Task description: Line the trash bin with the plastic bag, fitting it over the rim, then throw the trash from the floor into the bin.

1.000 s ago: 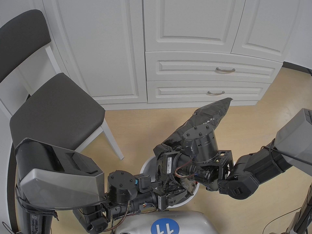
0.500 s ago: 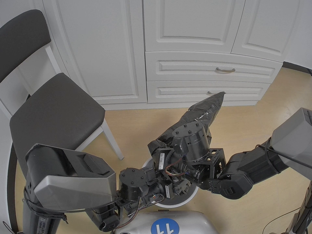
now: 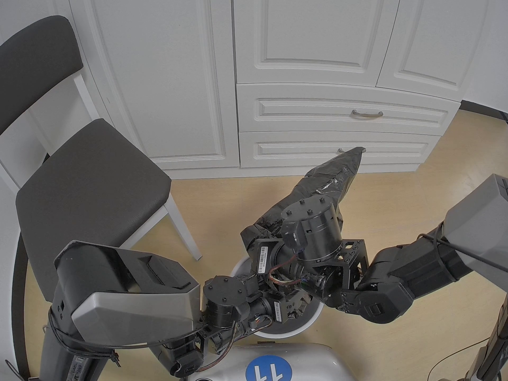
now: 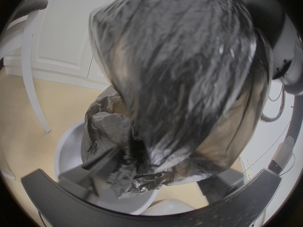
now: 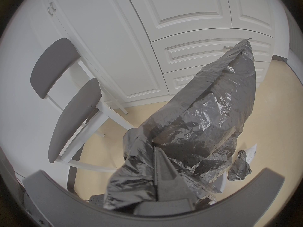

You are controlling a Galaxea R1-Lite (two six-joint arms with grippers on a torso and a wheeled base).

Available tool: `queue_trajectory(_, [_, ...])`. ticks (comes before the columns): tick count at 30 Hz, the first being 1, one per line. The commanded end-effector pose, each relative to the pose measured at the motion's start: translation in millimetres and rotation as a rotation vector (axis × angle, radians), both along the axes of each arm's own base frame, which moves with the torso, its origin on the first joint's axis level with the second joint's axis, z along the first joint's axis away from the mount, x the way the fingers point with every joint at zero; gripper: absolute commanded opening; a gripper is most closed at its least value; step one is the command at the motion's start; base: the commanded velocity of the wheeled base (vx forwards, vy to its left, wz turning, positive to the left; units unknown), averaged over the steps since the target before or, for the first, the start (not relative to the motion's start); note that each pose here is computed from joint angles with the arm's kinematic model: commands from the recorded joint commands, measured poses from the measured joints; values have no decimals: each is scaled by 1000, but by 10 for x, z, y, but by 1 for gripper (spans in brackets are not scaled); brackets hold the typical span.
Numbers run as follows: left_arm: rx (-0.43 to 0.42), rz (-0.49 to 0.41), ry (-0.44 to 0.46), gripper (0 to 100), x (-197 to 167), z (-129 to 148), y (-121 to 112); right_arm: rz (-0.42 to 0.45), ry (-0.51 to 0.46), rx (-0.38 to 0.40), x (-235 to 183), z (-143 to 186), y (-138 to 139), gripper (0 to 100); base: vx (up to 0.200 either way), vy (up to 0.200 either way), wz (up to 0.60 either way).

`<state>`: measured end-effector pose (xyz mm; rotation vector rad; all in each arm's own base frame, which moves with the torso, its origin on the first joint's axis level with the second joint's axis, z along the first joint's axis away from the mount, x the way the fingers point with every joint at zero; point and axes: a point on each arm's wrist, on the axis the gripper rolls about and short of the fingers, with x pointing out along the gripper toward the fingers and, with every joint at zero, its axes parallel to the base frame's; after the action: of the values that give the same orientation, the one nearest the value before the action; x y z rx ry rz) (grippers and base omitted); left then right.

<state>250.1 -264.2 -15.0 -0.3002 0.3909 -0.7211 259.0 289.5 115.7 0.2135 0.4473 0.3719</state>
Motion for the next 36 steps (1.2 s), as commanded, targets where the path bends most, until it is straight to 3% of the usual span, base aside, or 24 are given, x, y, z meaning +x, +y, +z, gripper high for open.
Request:
queue_trajectory(1, [-1,2,-1,0,5,1,2,-13,-10,6,18,32,-15,0,0,0,0])
queue_trajectory(14, [-21,16,-18,0,41,107,45,-20,-42,3,-38,173,-151,0,0,0,0])
queue_trajectory(15, [-24,16,-20,0,39,121,47,-21,-49,4,-40,201,-171,100,0,0,0])
queue_trajectory(19, [-32,23,-31,0,50,178,68,-37,-73,-1,-51,345,-339,100,0,0,0])
queue_trajectory(23, [-35,24,-34,0,43,256,148,-39,-137,-54,-129,569,-660,100,0,0,0])
queue_trajectory(31, [-50,18,-63,0,-51,478,239,33,-177,-108,-424,773,-975,100,0,0,0])
queue_trajectory(36, [-97,-84,-77,0,-196,757,381,21,-233,-126,-540,920,-1183,100,0,0,0])
